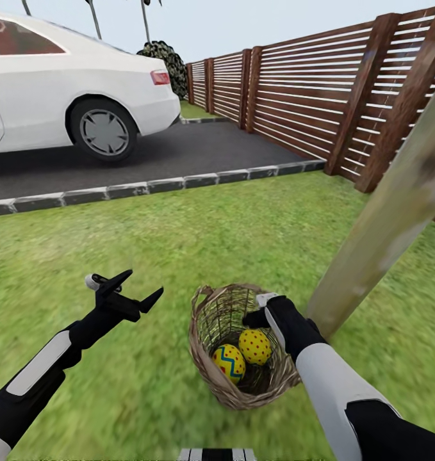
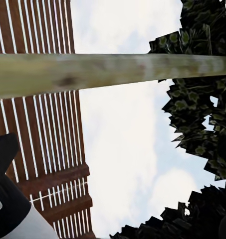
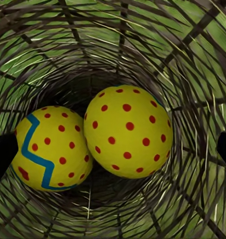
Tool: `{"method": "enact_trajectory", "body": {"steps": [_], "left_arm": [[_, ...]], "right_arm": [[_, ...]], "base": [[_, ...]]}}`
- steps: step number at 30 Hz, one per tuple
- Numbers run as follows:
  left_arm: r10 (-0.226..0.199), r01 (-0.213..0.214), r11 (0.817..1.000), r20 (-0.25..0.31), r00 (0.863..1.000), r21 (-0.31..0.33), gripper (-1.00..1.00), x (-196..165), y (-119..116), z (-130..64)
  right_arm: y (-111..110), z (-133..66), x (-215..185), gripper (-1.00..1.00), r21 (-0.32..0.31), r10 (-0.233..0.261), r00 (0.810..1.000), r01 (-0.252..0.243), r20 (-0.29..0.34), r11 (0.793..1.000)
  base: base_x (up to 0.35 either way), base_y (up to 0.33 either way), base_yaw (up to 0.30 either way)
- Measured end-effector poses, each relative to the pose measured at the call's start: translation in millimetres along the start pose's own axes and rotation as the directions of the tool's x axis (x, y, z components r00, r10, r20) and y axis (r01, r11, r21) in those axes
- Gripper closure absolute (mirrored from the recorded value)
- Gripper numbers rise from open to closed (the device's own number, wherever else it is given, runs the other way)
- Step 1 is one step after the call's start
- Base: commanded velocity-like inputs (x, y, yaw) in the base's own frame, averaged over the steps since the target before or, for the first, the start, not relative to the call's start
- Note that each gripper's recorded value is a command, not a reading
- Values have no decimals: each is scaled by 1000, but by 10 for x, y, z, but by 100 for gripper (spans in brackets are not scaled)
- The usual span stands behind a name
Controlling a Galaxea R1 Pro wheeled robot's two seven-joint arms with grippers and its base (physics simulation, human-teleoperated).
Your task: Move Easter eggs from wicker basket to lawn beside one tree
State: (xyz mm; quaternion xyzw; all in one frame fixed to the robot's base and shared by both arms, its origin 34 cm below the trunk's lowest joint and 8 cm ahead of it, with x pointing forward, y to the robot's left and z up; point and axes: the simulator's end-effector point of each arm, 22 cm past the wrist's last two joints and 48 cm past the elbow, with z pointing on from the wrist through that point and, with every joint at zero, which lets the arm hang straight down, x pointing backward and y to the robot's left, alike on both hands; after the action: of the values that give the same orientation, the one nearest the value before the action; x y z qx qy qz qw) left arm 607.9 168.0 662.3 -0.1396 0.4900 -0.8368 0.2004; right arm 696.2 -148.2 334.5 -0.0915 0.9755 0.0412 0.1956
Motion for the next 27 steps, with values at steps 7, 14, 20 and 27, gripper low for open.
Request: {"method": "enact_trajectory", "body": {"steps": [7,14,20,27], "left_arm": [[-24,24,1000,12,1000,-11,-100,-36,152,-49],[-45,46,999,25,999,-24,-100,-76,298,-109],[-65,66,997,37,997,-34,-100,-104,426,-159],[-86,89,995,50,995,-46,-100,-135,575,-221]], "right_arm": [[9,148,115,-100,-6,3,1000,-3,-27,1000],[78,288,212,-100,-17,4,999,-5,-52,1000],[-25,401,236,-100,47,-1,997,5,-75,999],[-93,639,265,-100,78,-19,996,26,-87,997]], "base": [[0,0,0],[0,0,0],[0,0,0],[0,0,0]]}}
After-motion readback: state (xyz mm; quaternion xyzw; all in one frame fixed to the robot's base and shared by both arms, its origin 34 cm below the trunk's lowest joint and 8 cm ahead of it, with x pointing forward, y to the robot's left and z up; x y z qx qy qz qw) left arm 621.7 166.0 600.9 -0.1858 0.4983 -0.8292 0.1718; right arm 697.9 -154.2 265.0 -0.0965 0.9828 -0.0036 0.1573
